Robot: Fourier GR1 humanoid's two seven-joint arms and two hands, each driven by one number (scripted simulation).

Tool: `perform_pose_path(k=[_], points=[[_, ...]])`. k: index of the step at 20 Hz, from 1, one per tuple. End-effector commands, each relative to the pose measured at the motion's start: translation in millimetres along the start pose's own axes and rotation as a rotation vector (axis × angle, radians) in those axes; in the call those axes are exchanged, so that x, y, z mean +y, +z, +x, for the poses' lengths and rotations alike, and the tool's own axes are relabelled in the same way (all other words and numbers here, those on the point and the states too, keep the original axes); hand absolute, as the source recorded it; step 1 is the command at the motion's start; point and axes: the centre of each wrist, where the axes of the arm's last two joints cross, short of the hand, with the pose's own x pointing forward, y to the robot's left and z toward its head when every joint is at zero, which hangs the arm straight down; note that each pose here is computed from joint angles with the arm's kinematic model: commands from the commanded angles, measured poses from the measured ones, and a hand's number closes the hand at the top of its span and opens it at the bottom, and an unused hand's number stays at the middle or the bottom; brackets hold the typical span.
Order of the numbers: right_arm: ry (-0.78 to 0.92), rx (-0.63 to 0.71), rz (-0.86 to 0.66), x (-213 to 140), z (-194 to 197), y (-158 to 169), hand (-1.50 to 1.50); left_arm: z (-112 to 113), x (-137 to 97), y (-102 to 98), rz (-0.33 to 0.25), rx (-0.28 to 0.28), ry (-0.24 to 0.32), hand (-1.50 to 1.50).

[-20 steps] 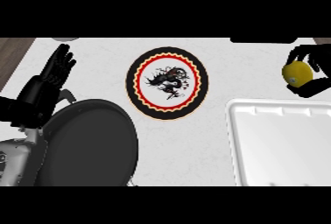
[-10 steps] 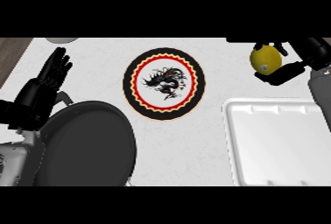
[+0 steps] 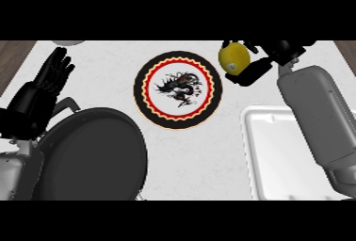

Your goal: Pick the lemon from the tray and place it in the plate

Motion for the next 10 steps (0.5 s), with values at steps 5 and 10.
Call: perform_pose_path(k=[5, 10], points=[[-0.037, 0.04, 0.058, 56, 54, -51, 1.5, 6, -11, 11, -0.004, -0.019, -0.019, 0.0], [0.033, 0.086, 0.069, 95, 49, -70, 1.5, 4, -18, 7, -0.029, -0.009, 0.001, 0.0]])
